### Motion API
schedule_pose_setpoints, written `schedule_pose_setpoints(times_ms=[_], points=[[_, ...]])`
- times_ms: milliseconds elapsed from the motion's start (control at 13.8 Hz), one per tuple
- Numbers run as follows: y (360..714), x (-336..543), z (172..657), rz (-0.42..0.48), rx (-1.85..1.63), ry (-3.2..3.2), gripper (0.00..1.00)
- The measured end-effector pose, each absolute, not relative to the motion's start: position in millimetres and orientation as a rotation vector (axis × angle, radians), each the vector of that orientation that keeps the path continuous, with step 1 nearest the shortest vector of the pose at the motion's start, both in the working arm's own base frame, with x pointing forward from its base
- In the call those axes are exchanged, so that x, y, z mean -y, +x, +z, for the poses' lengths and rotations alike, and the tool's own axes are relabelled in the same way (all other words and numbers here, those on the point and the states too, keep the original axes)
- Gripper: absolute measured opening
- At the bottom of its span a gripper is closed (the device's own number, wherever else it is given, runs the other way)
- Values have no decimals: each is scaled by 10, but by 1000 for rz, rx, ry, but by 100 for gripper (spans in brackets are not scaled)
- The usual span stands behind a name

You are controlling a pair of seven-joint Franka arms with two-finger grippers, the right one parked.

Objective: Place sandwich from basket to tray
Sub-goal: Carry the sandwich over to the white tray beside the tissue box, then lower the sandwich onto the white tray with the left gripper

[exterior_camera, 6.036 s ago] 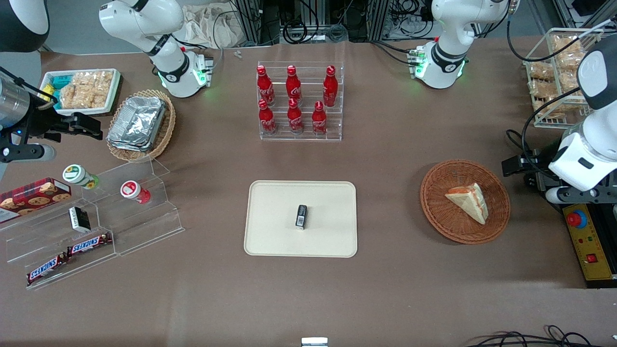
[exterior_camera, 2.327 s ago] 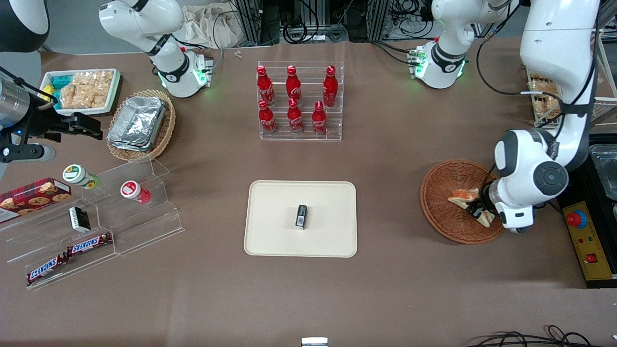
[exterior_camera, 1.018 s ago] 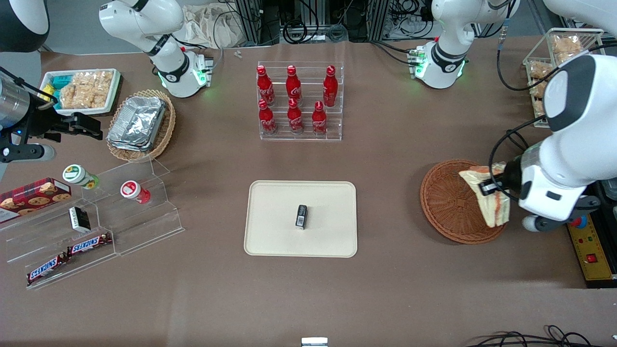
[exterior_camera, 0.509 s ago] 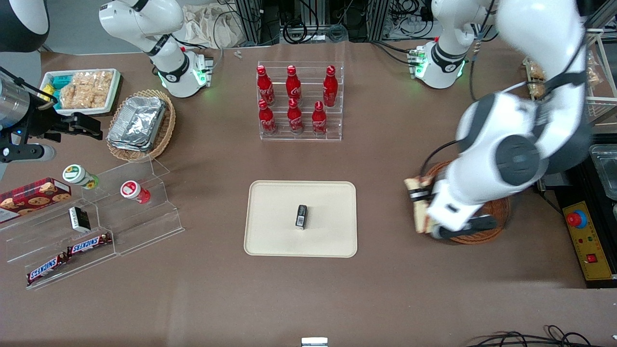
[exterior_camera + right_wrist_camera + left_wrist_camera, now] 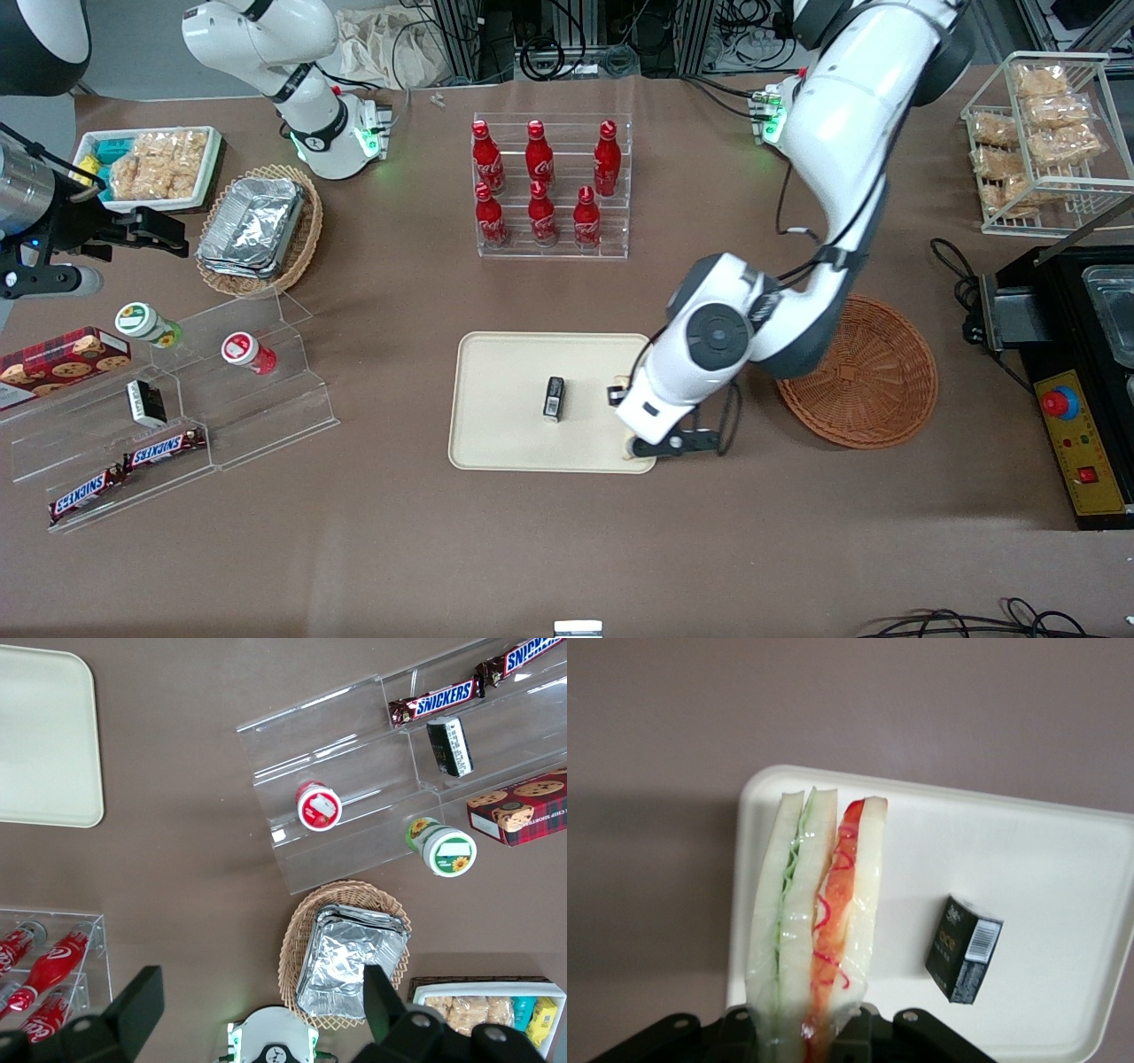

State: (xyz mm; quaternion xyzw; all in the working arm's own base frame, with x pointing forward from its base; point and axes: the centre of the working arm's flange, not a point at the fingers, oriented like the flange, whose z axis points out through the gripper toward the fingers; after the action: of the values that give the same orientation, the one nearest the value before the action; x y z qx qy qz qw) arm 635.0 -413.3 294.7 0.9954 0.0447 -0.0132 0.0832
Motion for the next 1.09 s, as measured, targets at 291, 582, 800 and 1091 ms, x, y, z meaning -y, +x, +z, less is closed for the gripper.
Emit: schedule_pose_setpoints(times_ms=[291,582,800,1091], points=[[6205,4192,2427,-134,-96,3010,20],[6170,4184,2336,-153,-58,3019,22],[6129,4199,2285,-166,-48,3025,42],[6186,4169,2435,-138,-58,3018,83]])
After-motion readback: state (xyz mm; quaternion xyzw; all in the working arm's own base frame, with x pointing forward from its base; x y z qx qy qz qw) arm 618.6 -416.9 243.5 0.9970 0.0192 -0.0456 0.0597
